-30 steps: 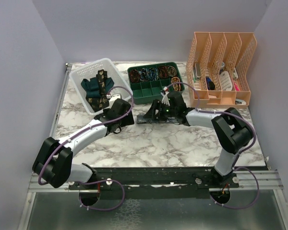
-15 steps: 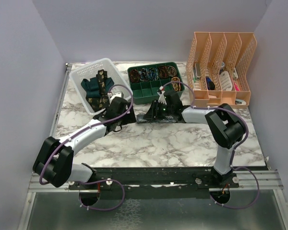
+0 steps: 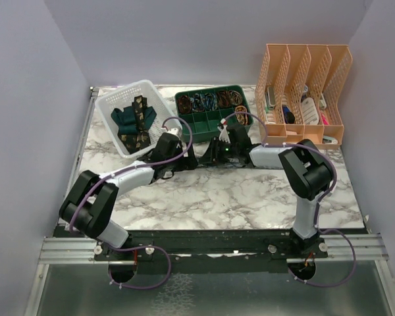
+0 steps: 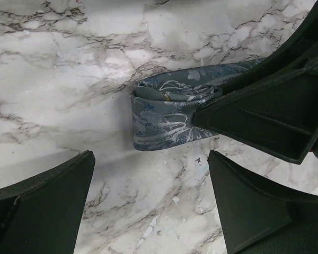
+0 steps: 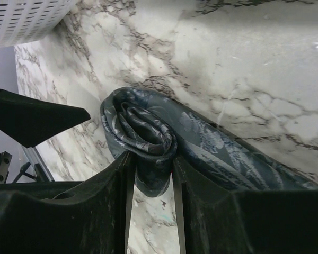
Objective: Roll the ties
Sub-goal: Roll the tie at the center of the board.
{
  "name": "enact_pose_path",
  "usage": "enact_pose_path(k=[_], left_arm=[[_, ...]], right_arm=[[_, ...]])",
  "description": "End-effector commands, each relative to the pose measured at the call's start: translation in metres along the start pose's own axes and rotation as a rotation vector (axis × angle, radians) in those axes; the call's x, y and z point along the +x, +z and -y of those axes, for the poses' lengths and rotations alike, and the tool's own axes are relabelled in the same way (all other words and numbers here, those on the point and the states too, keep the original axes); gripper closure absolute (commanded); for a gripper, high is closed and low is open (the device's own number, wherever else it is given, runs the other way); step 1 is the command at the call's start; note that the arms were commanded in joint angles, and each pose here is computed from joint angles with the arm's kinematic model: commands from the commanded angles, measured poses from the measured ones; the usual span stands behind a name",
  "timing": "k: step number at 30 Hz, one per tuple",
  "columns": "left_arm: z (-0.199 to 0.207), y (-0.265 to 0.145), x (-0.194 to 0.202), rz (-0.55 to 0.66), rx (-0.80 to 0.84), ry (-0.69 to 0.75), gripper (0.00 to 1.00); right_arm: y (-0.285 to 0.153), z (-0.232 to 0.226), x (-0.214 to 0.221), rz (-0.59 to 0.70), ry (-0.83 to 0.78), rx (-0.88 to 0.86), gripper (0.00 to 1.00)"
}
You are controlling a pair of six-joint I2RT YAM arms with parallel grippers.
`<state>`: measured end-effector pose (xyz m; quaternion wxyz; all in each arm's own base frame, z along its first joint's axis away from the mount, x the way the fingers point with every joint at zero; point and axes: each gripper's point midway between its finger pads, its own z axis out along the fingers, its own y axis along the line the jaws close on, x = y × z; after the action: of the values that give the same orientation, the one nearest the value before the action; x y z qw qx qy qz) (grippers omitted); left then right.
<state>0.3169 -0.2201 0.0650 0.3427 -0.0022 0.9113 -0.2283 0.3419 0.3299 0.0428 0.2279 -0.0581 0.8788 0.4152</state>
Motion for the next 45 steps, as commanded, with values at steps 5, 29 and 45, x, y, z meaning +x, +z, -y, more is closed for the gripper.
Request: enact_pose_path(k=[5, 29, 45], left_arm=[[0.011, 0.020, -0.007, 0.017, 0.095, 0.045, 0.11], [0.014, 0.049, -0.023, -0.011, 0.273, 0.090, 0.29], [0.014, 0.054, -0.008, -0.042, 0.305, 0.068, 0.53]], right_arm=[[0.003, 0.022, 0.005, -0.046, 0.011, -0.017, 0.58], [0.005, 0.035, 0.008, -0.066, 0.049, 0.007, 0.61], [0.005, 0.036, 0.009, -0.071, 0.051, 0.011, 0.60]])
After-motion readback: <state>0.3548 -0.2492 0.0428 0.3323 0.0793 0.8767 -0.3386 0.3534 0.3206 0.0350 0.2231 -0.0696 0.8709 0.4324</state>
